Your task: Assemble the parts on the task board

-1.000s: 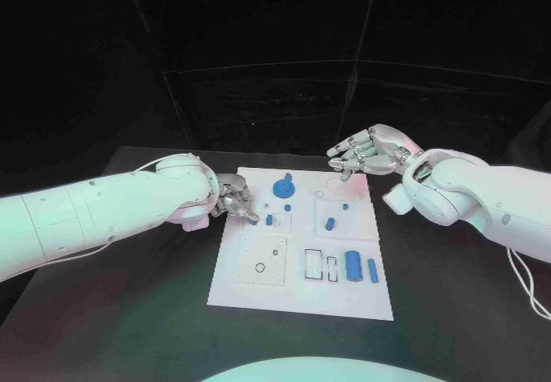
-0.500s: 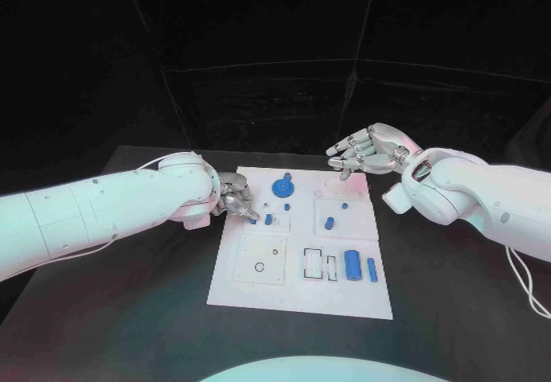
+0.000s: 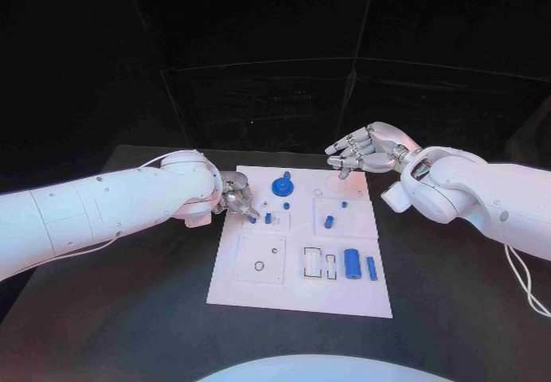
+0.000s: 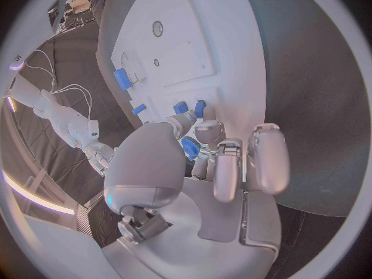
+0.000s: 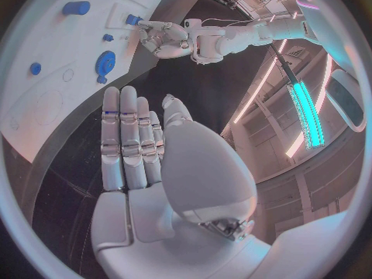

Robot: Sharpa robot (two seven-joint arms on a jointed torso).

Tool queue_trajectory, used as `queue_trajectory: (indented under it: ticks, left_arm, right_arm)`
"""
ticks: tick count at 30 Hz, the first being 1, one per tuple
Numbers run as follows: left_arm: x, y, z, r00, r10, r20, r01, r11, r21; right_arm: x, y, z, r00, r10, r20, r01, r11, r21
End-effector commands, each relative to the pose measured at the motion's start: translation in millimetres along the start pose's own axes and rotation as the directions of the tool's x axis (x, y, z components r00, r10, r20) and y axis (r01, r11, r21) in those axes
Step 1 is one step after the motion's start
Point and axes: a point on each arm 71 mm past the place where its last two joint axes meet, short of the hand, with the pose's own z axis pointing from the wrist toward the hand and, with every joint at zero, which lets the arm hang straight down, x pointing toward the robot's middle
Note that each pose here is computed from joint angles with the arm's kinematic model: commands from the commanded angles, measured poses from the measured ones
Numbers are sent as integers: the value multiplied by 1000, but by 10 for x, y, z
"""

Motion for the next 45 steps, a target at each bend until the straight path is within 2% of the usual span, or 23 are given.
queue_trajectory:
  ticks: [1,14,24,29,33,39,42,43,45]
  left_arm:
    - [63,-7,16,999,20,-43,-21,1000,-7]
    - [37,17,27,1000,8,-17,-8,999,-33]
    - [-15,67,15,999,-24,44,25,999,-34]
    - [-59,88,-1,993,-60,98,60,998,-3]
    - [-101,74,-14,980,-145,138,136,988,73]
    - [-191,5,-48,930,-321,178,267,925,271]
    - [-237,-62,-71,910,-368,192,277,882,382]
    - [-243,-80,-75,908,-372,195,272,874,402]
    - [-260,-154,-87,908,-360,213,230,856,463]
  right_arm:
    - [6,21,4,1000,1,-9,-1,1000,-11]
    - [9,23,5,1000,2,-12,-2,1000,-13]
    - [9,20,3,1000,2,-16,-2,1000,-12]
    - [7,18,2,1000,2,-16,-2,1000,-10]
    - [6,17,2,1000,2,-16,-2,1000,-10]
    - [3,15,1,1000,2,-15,-2,1000,-10]
    - [2,14,-1,1000,1,-14,-2,1000,-9]
    - [2,14,-1,1000,1,-14,-2,1000,-9]
    - [2,14,-1,1000,1,-14,-2,1000,-9]
